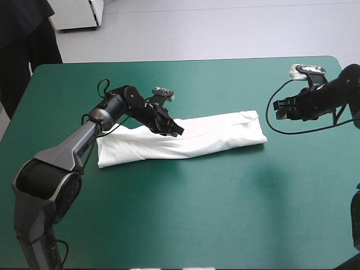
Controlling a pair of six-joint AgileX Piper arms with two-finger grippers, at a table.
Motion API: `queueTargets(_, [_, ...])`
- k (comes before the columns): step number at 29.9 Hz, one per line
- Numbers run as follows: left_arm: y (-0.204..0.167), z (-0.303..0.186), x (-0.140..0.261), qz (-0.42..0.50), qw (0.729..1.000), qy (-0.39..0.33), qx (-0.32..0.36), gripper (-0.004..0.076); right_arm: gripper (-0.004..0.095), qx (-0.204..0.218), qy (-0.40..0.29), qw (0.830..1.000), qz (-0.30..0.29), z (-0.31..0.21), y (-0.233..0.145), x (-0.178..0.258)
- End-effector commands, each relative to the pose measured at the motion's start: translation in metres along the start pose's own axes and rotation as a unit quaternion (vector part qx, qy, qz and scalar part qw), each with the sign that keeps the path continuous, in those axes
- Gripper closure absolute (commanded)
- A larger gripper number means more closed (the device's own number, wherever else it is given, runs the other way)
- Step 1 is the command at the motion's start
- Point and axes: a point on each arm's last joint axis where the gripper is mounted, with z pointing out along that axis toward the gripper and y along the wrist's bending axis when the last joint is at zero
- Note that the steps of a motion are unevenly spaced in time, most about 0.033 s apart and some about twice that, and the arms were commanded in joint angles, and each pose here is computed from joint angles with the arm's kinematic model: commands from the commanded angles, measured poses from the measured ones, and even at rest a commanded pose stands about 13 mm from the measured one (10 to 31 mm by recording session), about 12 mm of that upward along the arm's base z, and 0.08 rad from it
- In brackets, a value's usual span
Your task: Fold the cloth
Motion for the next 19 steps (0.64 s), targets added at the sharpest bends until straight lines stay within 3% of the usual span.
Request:
queueTargets(1, [-0.012,-0.018,-0.017,0.007,0.999,-0.051,0.011,0.0746,0.0387,-0.019,-0.033,0.999,-0.004,-0.007,0.003,-0.007])
queueTargets(5, [-0.007,0.0,-0.021,0.016,0.999,-0.031,0.006,0.0746,0.0321,-0.026,-0.02,0.999,0.005,0.007,-0.002,-0.009])
queueTargets(19, [0.001,0.034,-0.017,0.021,0.999,0.016,-0.02,0.0746,0.0321,-0.055,-0.005,0.998,0.016,0.041,-0.007,-0.027])
